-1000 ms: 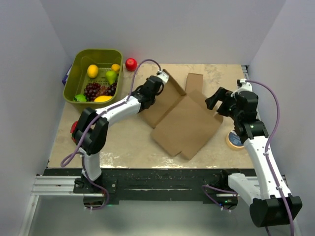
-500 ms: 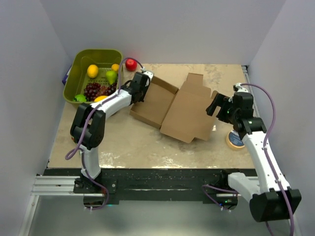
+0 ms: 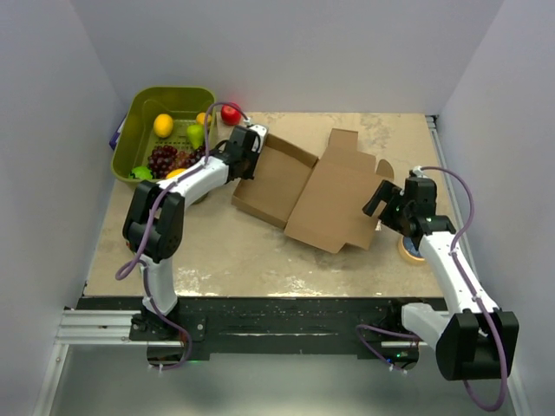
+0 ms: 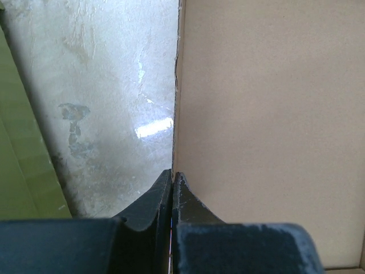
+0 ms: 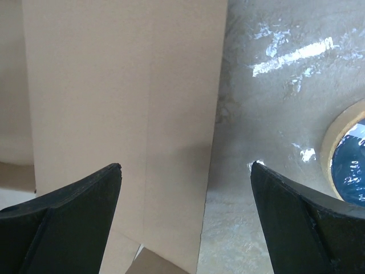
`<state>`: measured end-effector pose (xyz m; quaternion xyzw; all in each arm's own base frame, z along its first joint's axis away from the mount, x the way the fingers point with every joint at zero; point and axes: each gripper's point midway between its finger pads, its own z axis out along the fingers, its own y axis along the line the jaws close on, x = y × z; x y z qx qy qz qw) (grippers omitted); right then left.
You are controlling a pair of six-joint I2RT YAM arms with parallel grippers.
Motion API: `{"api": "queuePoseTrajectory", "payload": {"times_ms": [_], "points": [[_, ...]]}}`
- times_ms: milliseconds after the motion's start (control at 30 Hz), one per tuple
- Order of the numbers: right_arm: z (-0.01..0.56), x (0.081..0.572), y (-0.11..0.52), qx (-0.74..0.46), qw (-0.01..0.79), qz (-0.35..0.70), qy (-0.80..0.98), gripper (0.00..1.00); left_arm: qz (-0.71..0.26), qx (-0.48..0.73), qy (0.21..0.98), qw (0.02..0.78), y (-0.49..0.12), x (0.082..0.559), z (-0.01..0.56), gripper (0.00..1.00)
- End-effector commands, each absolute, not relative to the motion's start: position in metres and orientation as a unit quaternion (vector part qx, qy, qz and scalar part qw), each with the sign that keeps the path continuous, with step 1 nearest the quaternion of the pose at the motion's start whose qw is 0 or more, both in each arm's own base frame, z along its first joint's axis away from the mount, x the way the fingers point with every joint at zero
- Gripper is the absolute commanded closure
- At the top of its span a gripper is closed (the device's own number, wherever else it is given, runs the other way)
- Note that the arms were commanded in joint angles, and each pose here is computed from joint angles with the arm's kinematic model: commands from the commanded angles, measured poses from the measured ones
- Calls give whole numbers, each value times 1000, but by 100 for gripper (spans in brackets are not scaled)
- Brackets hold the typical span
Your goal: Fold the paper box
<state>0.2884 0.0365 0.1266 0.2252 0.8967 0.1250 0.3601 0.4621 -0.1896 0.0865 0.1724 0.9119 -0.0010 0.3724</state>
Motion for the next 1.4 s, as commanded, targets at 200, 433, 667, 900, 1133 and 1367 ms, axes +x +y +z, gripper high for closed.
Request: {"api": "queuePoseTrajectory", "payload": {"times_ms": [200, 433, 667, 900, 1133, 1367], "points": [[130, 303, 61, 239, 377, 221, 867, 3, -86, 149, 912, 373, -210, 455, 92, 100], [169, 311, 79, 204, 419, 284, 838, 32, -132, 151, 910, 362, -217, 431, 96, 100], [190, 317, 91, 132, 428, 302, 842, 78, -208, 181, 892, 357, -233, 398, 115, 77], [228, 338, 107, 5, 440, 317, 840, 100, -211, 201, 853, 434, -225, 388, 182, 8], [277, 358, 135, -155, 429, 372, 809, 100, -235, 269, 764, 537, -230, 376, 263, 2], [279, 364, 154, -253, 377, 379, 806, 100, -257, 355, 701, 562, -251, 397, 300, 0]]}}
